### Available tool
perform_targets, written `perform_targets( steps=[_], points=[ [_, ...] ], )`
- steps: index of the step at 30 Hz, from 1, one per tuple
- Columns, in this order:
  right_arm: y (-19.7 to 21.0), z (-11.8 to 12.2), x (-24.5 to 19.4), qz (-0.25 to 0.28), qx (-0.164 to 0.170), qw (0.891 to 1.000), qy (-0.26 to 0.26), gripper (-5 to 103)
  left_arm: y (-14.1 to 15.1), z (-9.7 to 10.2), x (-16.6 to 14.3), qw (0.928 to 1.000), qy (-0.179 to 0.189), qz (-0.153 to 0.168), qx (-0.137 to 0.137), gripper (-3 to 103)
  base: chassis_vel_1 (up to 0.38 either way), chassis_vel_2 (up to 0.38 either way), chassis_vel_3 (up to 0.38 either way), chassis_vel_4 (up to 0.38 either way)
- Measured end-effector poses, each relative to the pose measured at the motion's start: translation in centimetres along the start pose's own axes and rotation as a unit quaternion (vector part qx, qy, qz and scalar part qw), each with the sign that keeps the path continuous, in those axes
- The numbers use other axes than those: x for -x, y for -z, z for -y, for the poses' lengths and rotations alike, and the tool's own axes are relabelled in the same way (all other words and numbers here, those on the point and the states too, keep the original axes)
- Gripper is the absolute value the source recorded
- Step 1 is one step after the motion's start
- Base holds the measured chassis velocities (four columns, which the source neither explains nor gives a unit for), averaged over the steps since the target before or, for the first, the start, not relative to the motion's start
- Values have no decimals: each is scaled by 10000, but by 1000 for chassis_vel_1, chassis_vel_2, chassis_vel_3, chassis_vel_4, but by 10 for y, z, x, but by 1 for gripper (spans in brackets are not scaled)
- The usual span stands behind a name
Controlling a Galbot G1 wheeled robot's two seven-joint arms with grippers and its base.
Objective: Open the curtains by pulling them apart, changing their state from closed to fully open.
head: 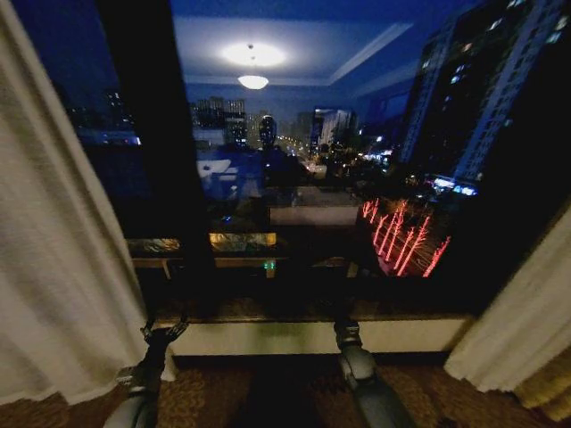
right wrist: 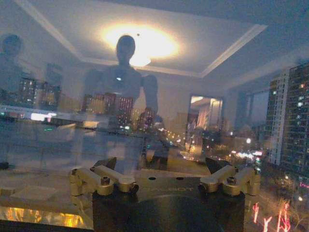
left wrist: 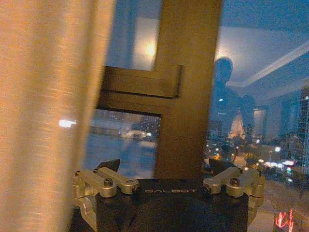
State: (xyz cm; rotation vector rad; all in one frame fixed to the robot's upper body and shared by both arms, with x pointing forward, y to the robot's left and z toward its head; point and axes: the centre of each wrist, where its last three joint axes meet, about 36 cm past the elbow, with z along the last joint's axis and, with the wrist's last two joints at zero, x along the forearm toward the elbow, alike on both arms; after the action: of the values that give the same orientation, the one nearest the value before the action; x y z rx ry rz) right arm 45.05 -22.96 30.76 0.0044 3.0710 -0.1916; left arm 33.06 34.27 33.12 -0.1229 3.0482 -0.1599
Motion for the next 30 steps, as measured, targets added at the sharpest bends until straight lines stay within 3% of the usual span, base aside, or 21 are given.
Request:
perform_targets(
  steps=[16,30],
  points=[
    [0,0,0,1,1,10000,2,100,0,0,0,10000,2,1,1,100,337,329,-330,-329],
    [0,0,0,1,-2,10000,-4,100,0,0,0,10000,-3,-1,-3,100,35,15,-9,-19]
  ],
)
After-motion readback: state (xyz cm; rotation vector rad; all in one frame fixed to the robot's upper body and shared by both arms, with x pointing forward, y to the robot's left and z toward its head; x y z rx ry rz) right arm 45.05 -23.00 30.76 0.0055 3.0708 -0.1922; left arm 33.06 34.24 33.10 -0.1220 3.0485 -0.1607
